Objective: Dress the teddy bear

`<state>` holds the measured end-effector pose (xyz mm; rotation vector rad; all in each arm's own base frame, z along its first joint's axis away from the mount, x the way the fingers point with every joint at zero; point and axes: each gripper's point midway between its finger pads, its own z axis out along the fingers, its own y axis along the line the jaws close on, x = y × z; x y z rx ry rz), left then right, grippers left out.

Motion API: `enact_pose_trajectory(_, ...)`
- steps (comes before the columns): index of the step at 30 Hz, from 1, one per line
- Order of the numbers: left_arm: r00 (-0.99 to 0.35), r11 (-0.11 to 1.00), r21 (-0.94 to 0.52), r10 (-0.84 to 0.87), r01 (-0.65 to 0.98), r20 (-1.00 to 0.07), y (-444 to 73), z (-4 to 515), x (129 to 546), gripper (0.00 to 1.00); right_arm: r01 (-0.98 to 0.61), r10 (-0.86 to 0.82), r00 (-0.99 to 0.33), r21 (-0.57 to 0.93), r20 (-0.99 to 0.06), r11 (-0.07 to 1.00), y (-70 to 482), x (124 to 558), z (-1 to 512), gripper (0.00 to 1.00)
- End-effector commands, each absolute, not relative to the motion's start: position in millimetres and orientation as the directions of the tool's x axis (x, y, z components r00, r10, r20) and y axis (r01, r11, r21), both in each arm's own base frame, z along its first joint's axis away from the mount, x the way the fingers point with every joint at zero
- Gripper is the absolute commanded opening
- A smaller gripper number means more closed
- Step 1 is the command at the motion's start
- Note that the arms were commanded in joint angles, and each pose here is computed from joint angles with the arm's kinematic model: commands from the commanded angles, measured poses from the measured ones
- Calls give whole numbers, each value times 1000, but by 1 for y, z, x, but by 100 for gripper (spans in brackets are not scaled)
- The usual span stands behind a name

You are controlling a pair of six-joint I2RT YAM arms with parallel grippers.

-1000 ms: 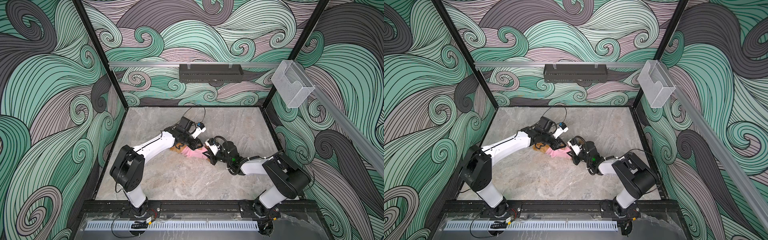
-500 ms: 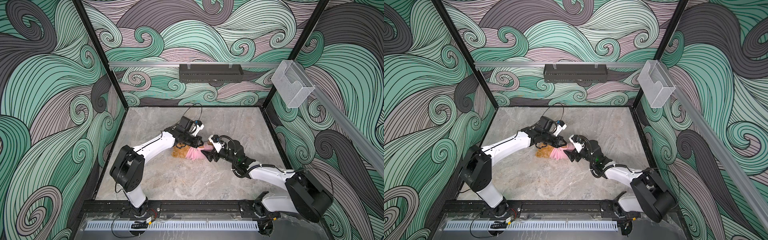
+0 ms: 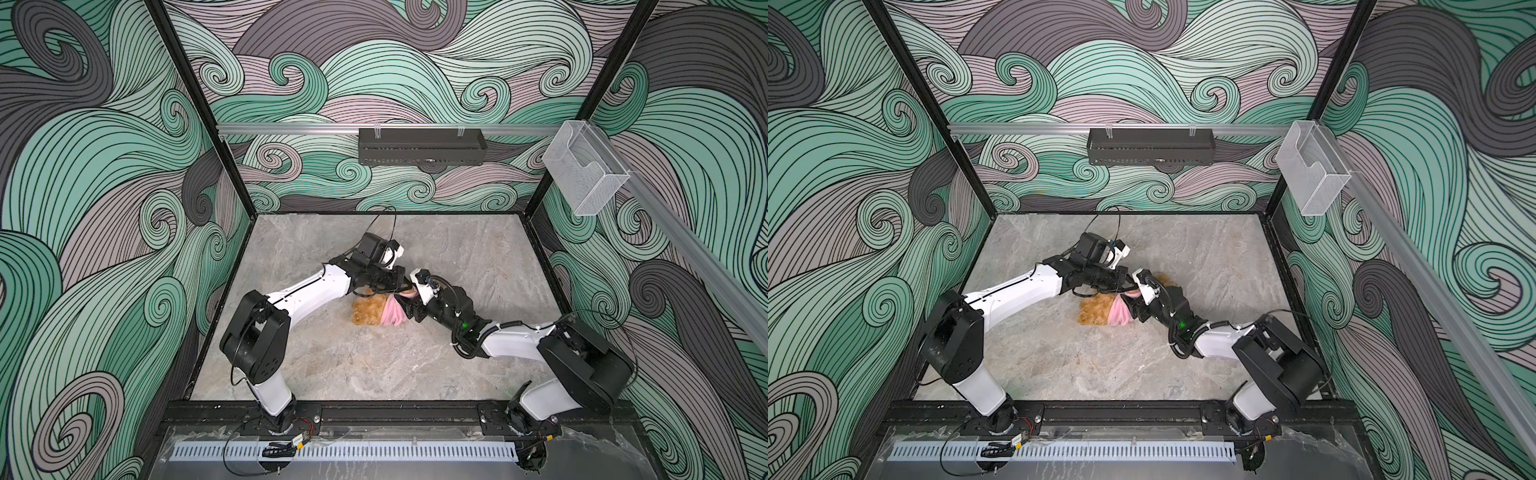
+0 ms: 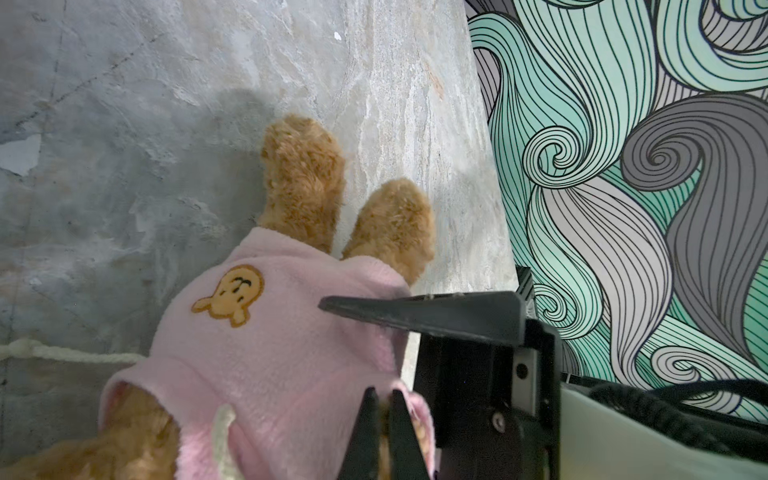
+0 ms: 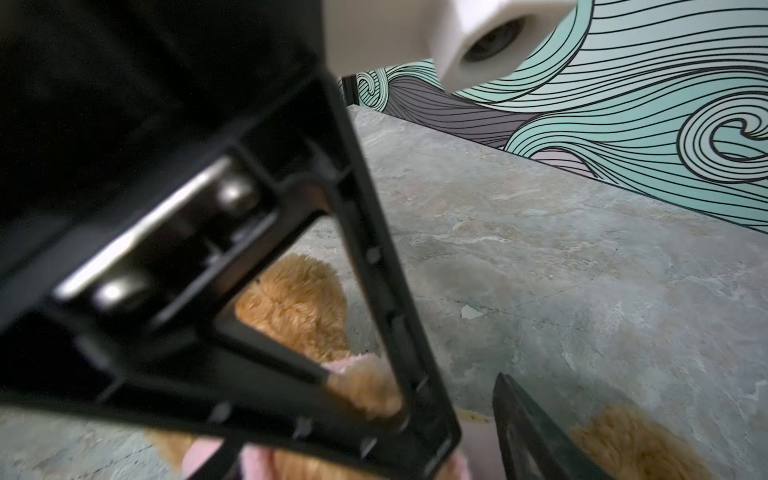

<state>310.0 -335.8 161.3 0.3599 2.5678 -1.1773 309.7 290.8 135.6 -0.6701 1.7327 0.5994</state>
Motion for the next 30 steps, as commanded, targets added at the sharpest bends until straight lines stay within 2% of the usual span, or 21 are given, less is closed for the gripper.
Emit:
enact_pose_trajectory(1,-934,577,-744,108,338,-341,-346,172,301,0,-643,-18,-212,125,-977,756,290,323,150,64)
enact_pose_trajectory(4,-931,548,-761,104,348,-350,-349,184,300,0,-596,-72,-279,114,-958,795,276,321,117,55)
enact_pose_trajectory(6,-930,522,-777,97,352,-356,-350,196,301,0,-576,-112,-316,97,-942,812,266,315,95,54)
enact_pose_trajectory(11,-929,443,-826,49,349,-367,-353,233,309,0,-555,-197,-381,52,-903,830,247,299,49,56)
enact_pose_trajectory(15,-926,420,-835,35,355,-375,-354,243,312,0,-553,-219,-395,40,-892,832,242,292,32,61)
enact_pose_trajectory(19,-932,448,-827,46,341,-359,-353,226,312,0,-573,-206,-361,42,-910,818,247,293,42,67)
enact_pose_trajectory(24,-941,500,-806,59,318,-335,-348,197,312,0,-656,-191,-280,42,-941,754,265,290,88,74)
enact_pose_trajectory(30,-946,513,-802,67,305,-316,-347,185,312,0,-679,-154,-180,10,-971,734,267,288,132,75)
